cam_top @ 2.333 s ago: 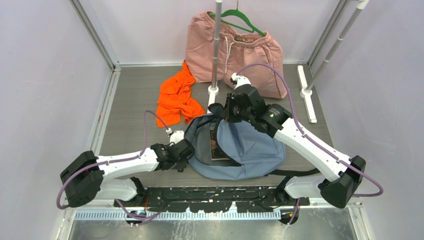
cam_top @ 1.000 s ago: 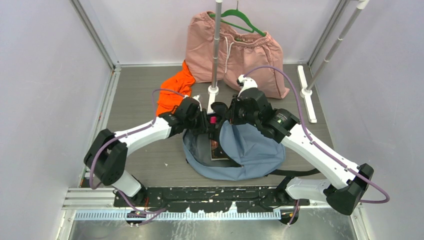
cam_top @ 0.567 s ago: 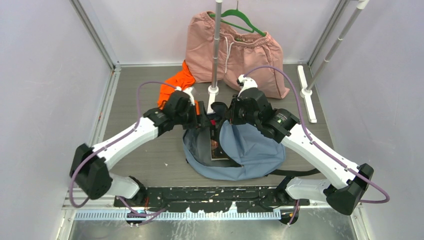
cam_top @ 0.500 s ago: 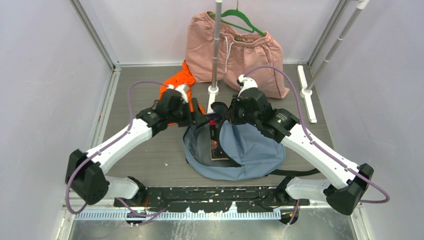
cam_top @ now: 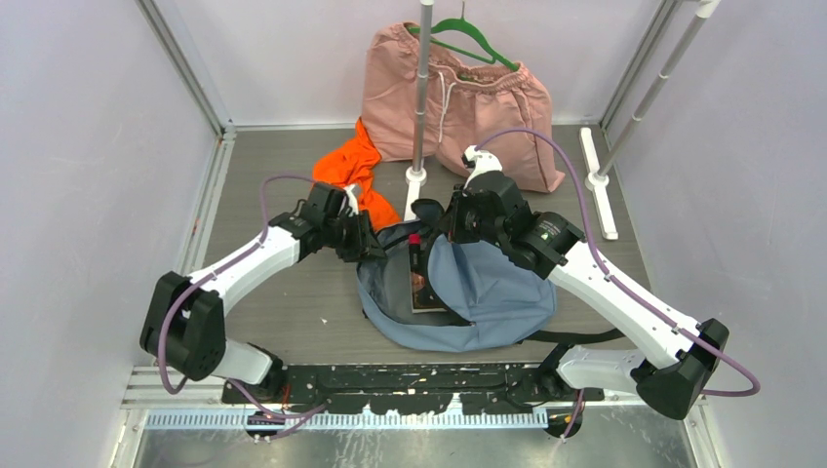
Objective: Pack the student bag
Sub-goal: Place the stationery in the student bag, then pick up the stationery from the student bag.
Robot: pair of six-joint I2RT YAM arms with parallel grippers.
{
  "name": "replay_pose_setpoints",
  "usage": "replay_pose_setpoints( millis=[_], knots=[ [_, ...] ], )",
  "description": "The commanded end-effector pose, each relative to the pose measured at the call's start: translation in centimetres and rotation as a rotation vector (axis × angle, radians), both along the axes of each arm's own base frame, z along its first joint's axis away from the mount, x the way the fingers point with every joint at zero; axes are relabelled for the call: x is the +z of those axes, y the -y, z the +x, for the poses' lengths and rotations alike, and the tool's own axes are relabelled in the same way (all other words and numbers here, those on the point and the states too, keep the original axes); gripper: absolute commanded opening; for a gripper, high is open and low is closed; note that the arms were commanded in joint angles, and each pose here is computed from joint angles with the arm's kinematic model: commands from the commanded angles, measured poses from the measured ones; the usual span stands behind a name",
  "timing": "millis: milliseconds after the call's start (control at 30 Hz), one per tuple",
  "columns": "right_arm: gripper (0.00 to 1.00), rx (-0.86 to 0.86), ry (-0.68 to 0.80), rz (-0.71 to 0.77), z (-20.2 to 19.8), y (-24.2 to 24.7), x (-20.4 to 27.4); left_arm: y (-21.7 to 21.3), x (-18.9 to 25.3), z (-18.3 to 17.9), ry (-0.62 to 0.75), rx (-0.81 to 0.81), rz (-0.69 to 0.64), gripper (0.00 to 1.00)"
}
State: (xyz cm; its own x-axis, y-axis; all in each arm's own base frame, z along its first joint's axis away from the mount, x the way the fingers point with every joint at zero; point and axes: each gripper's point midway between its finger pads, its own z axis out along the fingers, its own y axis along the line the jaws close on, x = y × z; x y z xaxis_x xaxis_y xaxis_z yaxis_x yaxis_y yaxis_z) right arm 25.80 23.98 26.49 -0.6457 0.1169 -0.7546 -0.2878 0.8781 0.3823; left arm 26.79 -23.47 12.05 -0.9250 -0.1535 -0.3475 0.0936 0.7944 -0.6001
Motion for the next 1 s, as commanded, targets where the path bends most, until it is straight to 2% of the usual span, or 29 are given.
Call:
replay_pose_setpoints(
  millis=[0,33,67,333,500,633,733,967],
  knots=[
    [0.01,-0.013,0.052,0.067,0.7,-0.5,2.2,1.1,0.5,0.2,0.029,-0.057,-0.052,0.19],
    [0.01,-0.012,0.052,0.069,0.7,-0.6,2.2,1.2,0.3,0.2,0.019,-0.060,-0.051,0.04],
    [0.01,-0.012,0.052,0.068,0.7,-0.6,2.2,1.3,0.1,0.1,0.008,-0.064,-0.049,0.00],
    [0.01,-0.014,0.050,0.057,0.9,-0.6,1.9,1.2,0.6,-0.3,0.014,-0.076,-0.061,0.00],
    [0.01,-0.010,0.048,0.058,1.1,-0.9,1.8,0.9,3.2,0.3,0.113,-0.029,-0.068,0.17],
    [0.01,-0.004,0.046,0.064,1.2,-1.1,1.8,2.2,4.0,0.4,0.156,-0.016,-0.087,0.49],
    [0.01,-0.001,0.043,0.066,1.2,-1.3,1.8,3.9,2.8,0.2,0.147,-0.037,-0.065,0.53],
    [0.01,-0.006,0.044,0.062,1.1,-1.1,1.9,6.1,-0.6,1.5,0.111,-0.008,-0.027,0.53]
  ],
)
